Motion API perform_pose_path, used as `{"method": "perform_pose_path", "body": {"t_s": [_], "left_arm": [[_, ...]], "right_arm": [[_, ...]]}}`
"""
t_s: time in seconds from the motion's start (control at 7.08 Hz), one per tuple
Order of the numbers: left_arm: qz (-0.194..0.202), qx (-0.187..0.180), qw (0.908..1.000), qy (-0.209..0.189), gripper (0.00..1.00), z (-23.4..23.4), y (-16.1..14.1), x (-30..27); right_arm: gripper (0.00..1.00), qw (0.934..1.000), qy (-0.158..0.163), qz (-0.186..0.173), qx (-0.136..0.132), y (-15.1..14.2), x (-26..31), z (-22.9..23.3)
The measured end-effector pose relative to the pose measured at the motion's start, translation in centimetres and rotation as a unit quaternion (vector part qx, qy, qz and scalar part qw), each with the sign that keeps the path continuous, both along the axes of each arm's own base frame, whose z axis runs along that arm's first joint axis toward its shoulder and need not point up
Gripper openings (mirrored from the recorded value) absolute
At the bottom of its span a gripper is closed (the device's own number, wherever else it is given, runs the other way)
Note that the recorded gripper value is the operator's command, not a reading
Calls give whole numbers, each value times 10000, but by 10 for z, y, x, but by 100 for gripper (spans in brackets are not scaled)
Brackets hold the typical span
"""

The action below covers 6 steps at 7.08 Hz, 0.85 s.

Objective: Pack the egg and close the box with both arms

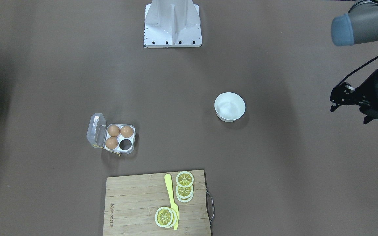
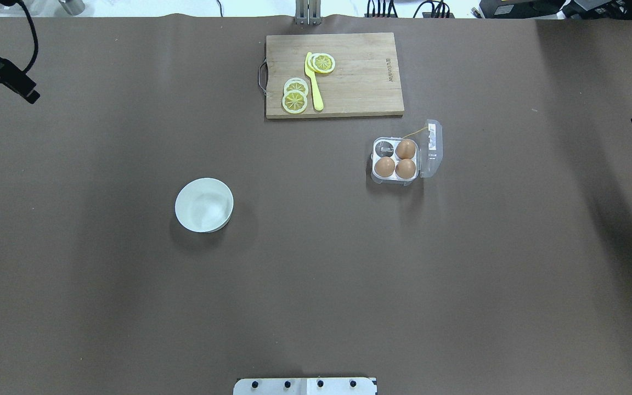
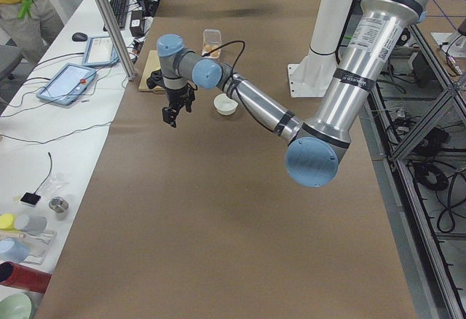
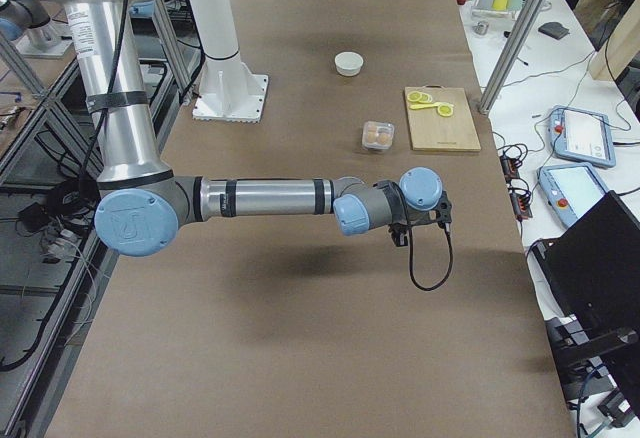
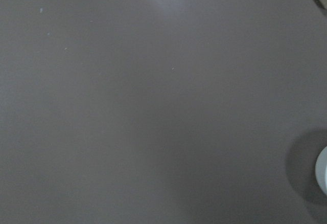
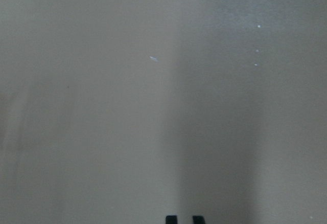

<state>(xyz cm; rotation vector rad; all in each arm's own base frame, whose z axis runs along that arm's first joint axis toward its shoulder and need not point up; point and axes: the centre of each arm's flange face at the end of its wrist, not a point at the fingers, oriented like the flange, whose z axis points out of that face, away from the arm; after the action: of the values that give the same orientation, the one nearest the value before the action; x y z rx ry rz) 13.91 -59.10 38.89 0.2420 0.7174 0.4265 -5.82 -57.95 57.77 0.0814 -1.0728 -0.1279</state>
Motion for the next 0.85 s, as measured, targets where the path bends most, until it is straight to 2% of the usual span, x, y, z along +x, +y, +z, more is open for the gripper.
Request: {"method": "perform_pose_path", "body": {"t_s": [0.42, 0.85], "left_arm": [[-238, -304, 9992, -136, 97, 55, 12, -48], [-151, -398, 9991, -12, 97, 88, 15, -80]], "right_arm": [[0, 9975, -526, -472, 12, -9, -49, -36], [0, 9890, -1079, -1007, -35, -12, -94, -62]]}}
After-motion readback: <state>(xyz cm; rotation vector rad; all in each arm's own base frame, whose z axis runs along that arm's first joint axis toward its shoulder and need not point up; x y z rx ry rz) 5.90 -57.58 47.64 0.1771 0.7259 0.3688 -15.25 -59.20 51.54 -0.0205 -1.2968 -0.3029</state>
